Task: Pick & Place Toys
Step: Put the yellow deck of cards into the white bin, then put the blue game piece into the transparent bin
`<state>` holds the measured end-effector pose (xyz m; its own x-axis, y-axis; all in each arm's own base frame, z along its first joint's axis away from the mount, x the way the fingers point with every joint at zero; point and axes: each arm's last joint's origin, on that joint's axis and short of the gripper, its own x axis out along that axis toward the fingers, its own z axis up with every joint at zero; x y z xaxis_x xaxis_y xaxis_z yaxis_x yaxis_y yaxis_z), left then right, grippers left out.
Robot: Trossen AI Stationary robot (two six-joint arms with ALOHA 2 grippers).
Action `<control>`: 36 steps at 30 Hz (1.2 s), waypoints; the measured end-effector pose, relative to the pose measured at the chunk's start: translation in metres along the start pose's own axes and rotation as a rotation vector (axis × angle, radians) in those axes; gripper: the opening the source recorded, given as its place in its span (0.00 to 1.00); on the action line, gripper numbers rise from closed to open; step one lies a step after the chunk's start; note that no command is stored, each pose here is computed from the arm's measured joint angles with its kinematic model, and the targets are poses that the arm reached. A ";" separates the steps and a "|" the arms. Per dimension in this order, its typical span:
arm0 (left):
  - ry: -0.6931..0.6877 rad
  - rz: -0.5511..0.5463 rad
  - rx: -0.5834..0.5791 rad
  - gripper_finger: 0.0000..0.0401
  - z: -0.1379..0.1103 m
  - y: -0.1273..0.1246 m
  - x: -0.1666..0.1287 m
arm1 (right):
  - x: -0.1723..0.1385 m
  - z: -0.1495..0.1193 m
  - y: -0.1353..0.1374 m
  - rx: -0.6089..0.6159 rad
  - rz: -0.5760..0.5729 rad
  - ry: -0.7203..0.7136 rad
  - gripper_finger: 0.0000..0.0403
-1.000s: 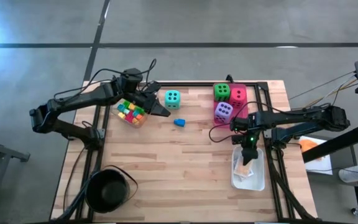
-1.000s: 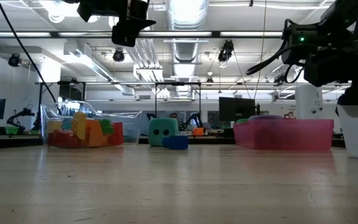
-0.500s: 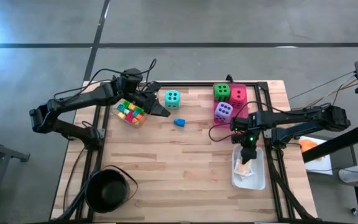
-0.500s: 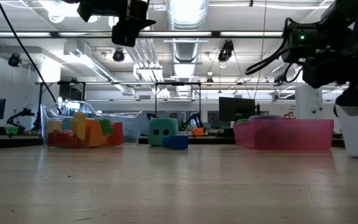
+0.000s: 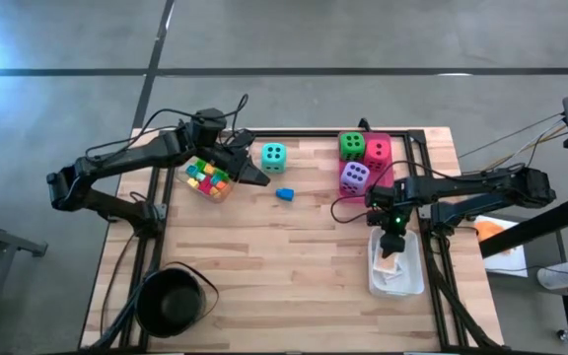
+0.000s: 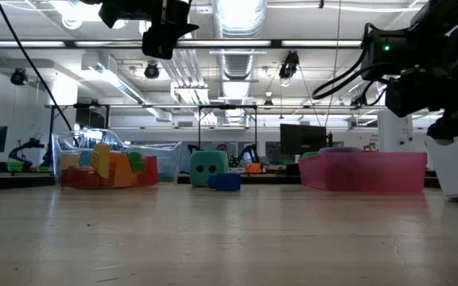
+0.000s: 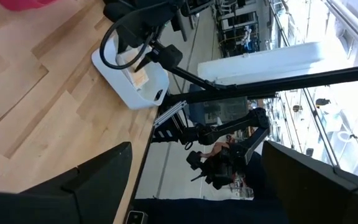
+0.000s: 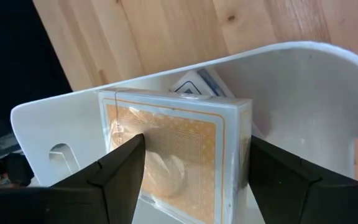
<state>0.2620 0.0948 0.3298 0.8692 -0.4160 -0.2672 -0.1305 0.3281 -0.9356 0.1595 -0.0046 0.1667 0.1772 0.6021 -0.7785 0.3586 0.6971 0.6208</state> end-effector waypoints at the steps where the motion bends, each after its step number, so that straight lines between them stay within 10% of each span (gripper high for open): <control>1: 0.000 0.000 0.000 0.90 0.000 0.000 0.000 | 0.000 0.000 0.000 0.000 0.001 0.001 0.64; 36: 0.001 -0.004 0.049 0.90 0.000 0.000 0.000 | 0.000 -0.003 0.016 -0.037 -0.054 0.036 0.64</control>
<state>0.2621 0.0949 0.3303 0.8694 -0.4180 -0.2636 -0.1033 0.3678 -0.9241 0.1630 0.0077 0.1775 0.1253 0.5763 -0.8076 0.3321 0.7426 0.5815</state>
